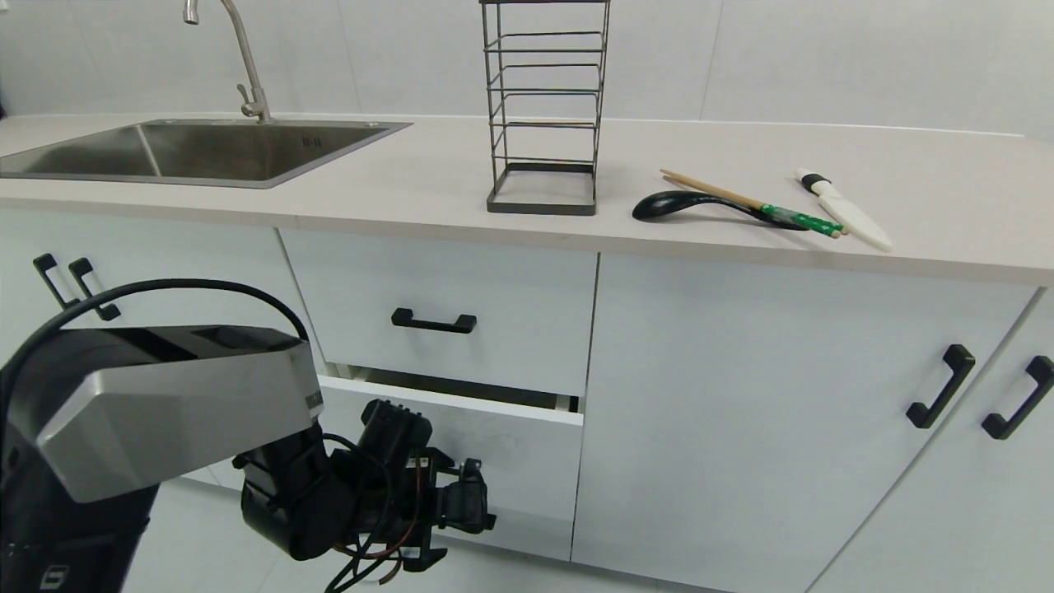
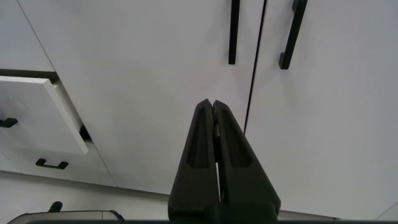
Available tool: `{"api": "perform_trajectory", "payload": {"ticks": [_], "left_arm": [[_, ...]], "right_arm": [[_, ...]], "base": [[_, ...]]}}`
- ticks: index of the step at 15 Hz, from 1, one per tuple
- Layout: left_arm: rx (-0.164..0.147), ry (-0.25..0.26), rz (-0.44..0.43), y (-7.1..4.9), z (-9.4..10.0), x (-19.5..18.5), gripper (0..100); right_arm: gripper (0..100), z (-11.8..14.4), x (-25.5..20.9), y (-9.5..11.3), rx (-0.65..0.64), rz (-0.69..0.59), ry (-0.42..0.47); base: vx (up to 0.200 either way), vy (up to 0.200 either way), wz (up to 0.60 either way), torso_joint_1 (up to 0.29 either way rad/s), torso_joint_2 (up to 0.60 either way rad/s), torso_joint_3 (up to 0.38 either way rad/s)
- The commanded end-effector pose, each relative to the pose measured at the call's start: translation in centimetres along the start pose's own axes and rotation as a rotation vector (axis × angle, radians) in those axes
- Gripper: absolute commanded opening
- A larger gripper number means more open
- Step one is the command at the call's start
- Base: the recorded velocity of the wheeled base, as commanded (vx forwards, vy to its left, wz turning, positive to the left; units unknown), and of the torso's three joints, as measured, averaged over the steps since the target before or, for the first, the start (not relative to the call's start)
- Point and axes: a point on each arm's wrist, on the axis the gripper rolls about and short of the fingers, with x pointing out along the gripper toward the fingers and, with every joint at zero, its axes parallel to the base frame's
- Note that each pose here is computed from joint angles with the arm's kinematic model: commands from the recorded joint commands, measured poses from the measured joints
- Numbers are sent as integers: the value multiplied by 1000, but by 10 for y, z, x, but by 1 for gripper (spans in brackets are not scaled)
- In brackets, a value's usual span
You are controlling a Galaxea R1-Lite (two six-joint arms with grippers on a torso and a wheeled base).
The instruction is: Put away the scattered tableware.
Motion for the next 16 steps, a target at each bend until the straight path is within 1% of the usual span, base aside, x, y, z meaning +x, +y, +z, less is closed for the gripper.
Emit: {"api": "perform_trajectory", "payload": {"ticks": [1,2,3,4,5,6,7,8,9,10,11,12,14,15,16], "left_arm": [[18,-28,55,-4,8,-45,100],[24,-37,80,-5,10,-56,100],[40,-64,130,-11,19,-85,100],[40,-74,177,-12,23,-102,100],[40,-95,216,-11,27,-118,100],[40,-114,235,-10,31,-126,100],[39,-138,260,-8,35,-136,100],[42,-162,290,-2,38,-141,100],[40,-181,299,4,39,-142,100],[40,-211,316,14,41,-142,100],[38,-212,321,21,43,-136,100],[38,-211,314,26,44,-128,100],[34,-200,294,32,45,-112,100],[28,-191,279,34,44,-101,100],[28,-191,279,34,44,-101,100]], "right_arm": [[0,0,0,0,0,0,1],[0,0,0,0,0,0,2],[0,0,0,0,0,0,2],[0,0,0,0,0,0,1],[0,0,0,0,0,0,1],[0,0,0,0,0,0,1],[0,0,0,0,0,0,2],[0,0,0,0,0,0,1],[0,0,0,0,0,0,1],[0,0,0,0,0,0,2],[0,0,0,0,0,0,1],[0,0,0,0,0,0,2],[0,0,0,0,0,0,1],[0,0,0,0,0,0,1],[0,0,0,0,0,0,1]], "base": [[0,0,0,0,0,0],[0,0,0,0,0,0],[0,0,0,0,0,0],[0,0,0,0,0,0],[0,0,0,0,0,0],[0,0,0,0,0,0],[0,0,0,0,0,0],[0,0,0,0,0,0],[0,0,0,0,0,0],[0,0,0,0,0,0],[0,0,0,0,0,0],[0,0,0,0,0,0],[0,0,0,0,0,0],[0,0,0,0,0,0],[0,0,0,0,0,0]]}}
